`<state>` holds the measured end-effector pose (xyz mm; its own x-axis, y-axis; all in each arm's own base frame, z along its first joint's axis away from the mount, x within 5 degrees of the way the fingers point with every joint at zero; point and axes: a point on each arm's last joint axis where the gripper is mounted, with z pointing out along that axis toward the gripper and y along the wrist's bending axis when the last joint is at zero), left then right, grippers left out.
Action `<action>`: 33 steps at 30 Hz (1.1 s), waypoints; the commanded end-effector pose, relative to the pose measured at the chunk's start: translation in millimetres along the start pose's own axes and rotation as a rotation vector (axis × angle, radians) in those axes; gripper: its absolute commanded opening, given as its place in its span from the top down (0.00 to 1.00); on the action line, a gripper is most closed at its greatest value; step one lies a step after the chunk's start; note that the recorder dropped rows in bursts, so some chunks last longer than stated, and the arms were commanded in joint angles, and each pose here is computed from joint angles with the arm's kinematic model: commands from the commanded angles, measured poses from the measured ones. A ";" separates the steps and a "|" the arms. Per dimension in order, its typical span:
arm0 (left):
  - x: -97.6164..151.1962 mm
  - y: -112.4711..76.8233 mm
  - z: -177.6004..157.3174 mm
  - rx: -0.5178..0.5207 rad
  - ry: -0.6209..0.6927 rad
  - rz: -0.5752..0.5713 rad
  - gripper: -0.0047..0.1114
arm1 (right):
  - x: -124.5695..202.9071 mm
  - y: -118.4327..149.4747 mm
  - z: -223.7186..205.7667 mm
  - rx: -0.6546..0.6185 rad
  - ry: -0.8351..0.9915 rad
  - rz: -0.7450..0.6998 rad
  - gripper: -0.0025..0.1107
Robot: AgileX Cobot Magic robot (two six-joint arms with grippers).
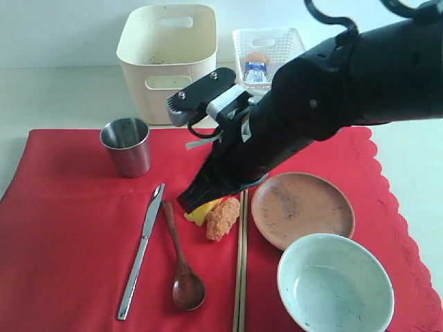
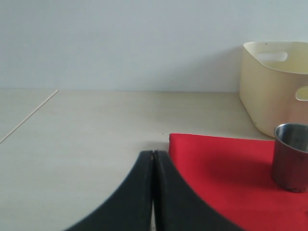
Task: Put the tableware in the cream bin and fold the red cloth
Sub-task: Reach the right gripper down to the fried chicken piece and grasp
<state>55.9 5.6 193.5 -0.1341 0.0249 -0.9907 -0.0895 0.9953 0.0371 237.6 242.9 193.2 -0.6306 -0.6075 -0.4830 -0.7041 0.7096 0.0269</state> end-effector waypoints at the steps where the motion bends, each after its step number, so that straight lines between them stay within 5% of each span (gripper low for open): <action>1: -0.6 0.0 -0.4 0.000 -0.009 -0.008 0.96 | 4.1 7.6 15.5 0.006 0.020 -0.063 0.74; 9: -0.6 0.0 -0.4 0.000 -0.009 -0.008 0.96 | 15.6 6.9 35.4 0.018 0.124 -0.282 0.32; 33: -0.6 0.0 -0.4 0.000 -0.009 -0.008 0.96 | 26.9 4.7 77.5 0.021 0.163 -0.408 0.31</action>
<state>55.9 5.6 193.5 -0.1341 0.0249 -0.9907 -0.0895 0.9953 0.0371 242.6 257.0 114.5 -0.3613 -0.8803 -0.3075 -0.8956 0.4194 -0.1484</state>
